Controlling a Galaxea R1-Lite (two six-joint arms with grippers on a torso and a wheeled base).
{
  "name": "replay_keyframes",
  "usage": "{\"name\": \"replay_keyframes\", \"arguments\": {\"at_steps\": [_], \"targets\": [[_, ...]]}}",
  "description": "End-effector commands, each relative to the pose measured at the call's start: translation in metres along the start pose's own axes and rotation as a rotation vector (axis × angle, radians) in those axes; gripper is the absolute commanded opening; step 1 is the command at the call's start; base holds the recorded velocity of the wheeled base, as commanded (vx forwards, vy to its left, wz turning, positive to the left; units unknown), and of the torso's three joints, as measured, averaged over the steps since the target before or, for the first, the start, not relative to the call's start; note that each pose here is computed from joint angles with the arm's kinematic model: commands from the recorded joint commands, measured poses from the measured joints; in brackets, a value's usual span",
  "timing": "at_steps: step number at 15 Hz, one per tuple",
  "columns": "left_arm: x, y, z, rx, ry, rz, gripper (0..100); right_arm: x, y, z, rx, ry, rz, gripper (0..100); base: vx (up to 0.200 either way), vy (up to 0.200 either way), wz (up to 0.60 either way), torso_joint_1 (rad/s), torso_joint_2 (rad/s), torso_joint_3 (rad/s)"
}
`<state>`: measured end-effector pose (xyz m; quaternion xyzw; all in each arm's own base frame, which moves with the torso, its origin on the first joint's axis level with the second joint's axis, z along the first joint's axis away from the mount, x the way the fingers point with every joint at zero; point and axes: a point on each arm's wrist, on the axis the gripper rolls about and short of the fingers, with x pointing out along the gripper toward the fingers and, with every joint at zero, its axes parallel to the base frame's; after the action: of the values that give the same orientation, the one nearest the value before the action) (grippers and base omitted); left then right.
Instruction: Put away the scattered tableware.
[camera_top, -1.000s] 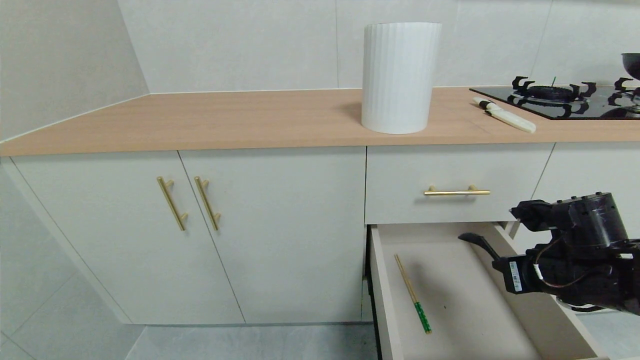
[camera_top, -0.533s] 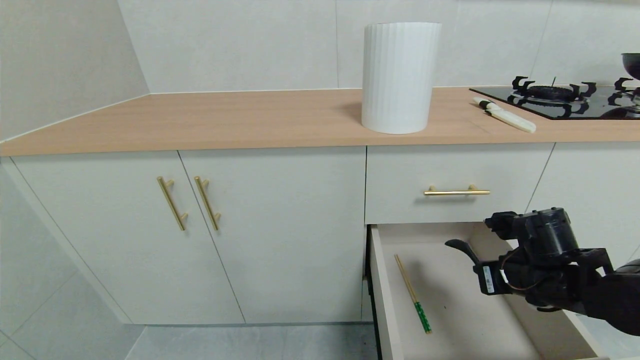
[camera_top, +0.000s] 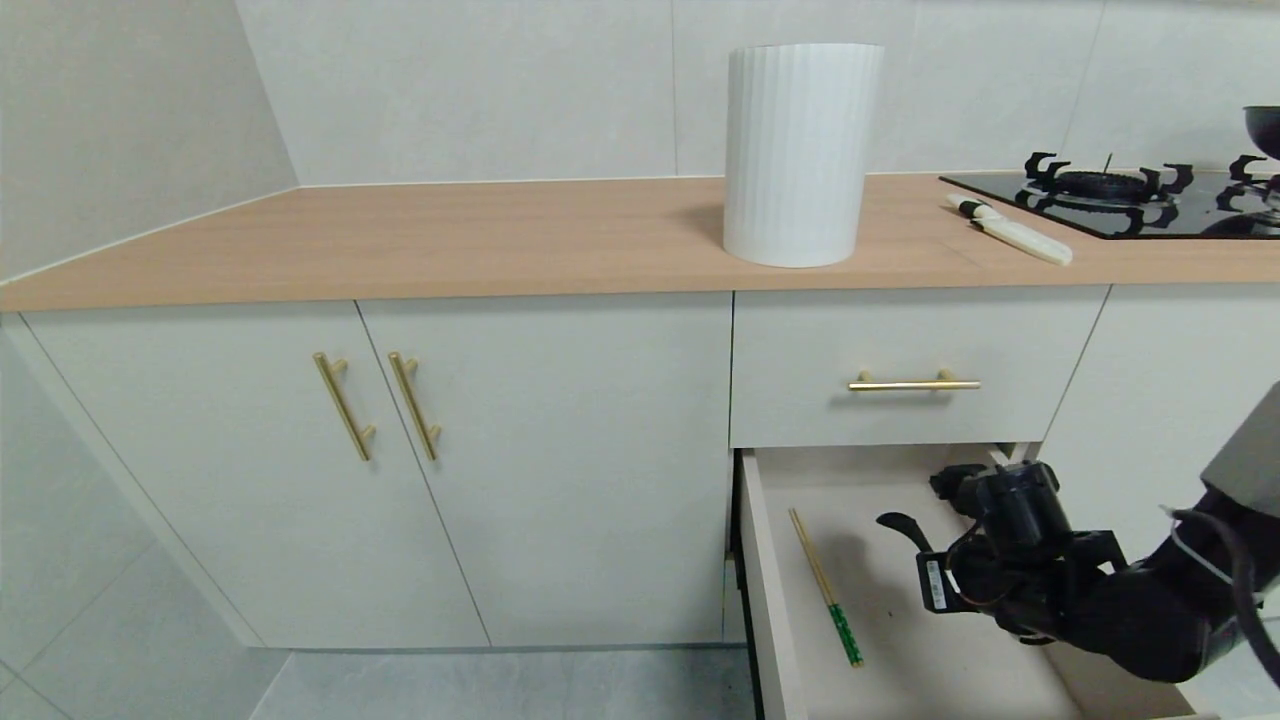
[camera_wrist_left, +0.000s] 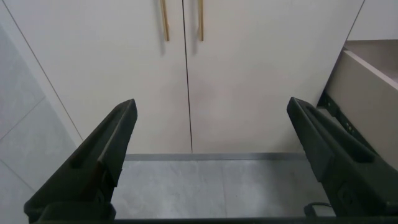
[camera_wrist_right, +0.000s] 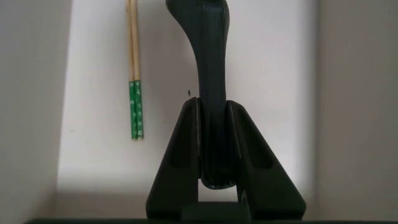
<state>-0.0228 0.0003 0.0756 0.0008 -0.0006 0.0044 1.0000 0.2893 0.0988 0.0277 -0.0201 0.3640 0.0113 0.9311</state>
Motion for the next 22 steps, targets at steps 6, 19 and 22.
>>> {"name": "replay_keyframes", "arguments": {"at_steps": [6, 19, 22], "targets": [[0.000, 0.000, 0.000, 0.000, 0.001, 0.000, 100, 0.054, 0.003, -0.035, -0.002, 0.027, -0.050, 0, 0.000, 0.000, 0.00, 0.000, 0.00, 0.000], [0.000, 0.000, 0.000, 0.000, 0.001, 0.000, 100, 0.076, -0.001, -0.041, 0.008, 0.033, -0.077, 0, 0.000, 0.000, 0.00, 0.000, 0.00, 0.000], [0.000, 0.000, 0.000, 0.000, 0.001, 0.000, 100, 0.076, -0.001, -0.042, 0.007, 0.036, -0.079, 0, 0.000, 0.000, 0.00, 0.000, 0.00, 0.000]]}}
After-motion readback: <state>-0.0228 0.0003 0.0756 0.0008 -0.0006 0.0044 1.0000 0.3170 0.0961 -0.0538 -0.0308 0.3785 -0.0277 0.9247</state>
